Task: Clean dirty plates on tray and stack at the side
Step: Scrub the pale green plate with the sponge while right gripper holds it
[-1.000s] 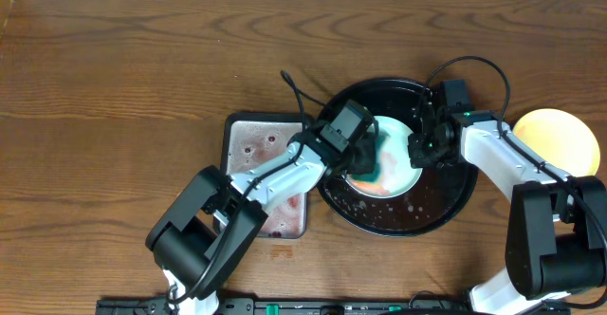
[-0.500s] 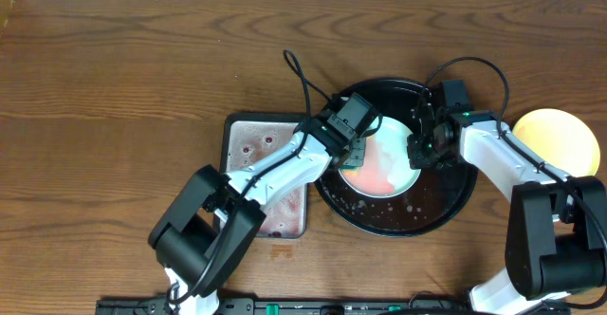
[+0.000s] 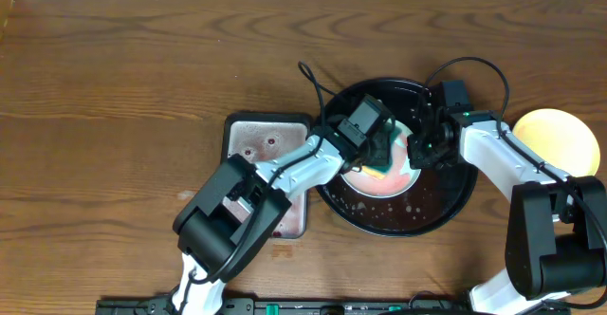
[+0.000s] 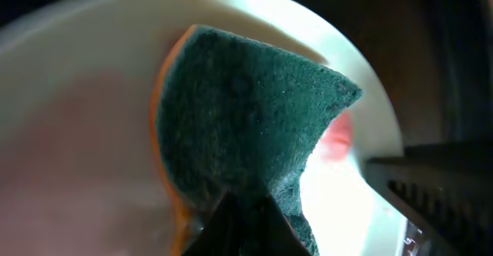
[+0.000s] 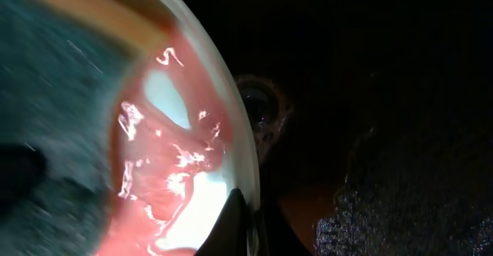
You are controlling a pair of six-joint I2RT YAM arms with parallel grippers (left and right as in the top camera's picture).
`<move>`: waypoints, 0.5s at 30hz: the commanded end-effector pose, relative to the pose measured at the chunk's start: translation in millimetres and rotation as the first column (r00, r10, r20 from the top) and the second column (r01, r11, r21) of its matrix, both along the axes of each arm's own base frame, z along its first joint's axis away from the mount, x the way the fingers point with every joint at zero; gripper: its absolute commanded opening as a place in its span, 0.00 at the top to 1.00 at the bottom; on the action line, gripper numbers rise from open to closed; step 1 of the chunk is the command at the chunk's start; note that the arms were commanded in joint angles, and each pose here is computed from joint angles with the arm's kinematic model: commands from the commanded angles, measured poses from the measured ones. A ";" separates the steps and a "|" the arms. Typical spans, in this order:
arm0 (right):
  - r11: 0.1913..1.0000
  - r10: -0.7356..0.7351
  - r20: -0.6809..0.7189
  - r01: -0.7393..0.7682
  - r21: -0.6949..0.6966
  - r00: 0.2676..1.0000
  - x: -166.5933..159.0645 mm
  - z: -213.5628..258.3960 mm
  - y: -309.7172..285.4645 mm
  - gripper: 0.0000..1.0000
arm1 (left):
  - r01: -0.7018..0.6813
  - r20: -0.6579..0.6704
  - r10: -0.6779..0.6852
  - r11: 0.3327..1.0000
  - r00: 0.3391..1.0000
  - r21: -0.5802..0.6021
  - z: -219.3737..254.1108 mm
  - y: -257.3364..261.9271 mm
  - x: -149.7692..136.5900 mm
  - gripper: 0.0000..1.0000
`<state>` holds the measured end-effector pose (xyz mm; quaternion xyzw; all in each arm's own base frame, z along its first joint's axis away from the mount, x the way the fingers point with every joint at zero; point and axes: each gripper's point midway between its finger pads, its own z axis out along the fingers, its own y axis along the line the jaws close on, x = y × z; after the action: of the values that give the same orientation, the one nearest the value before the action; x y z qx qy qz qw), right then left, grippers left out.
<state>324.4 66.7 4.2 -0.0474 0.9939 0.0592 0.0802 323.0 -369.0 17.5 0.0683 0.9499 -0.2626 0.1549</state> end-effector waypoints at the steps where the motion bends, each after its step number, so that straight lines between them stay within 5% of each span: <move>1: 0.999 0.044 -0.057 -0.045 -0.006 0.997 -17.0 -13.1 6.8 0.99 | 0.179 -0.183 -0.184 0.983 0.966 -0.041 -30.1 -28.9 -70.3 0.93; 8: 0.999 0.044 -0.057 -0.044 -0.006 0.997 -17.0 -13.1 6.9 0.99 | 0.160 -0.206 -0.145 0.986 0.968 0.053 -40.7 -6.2 -68.8 0.93; 15: 0.999 0.044 -0.057 -0.045 -0.006 0.997 -17.0 -13.1 6.9 0.99 | -0.081 -0.039 0.107 0.903 0.993 0.422 -34.6 89.8 -16.9 0.93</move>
<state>324.3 67.4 4.2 -0.0479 0.9938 0.0607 0.0802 293.4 -351.7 16.7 0.0795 0.9727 -0.1946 0.0988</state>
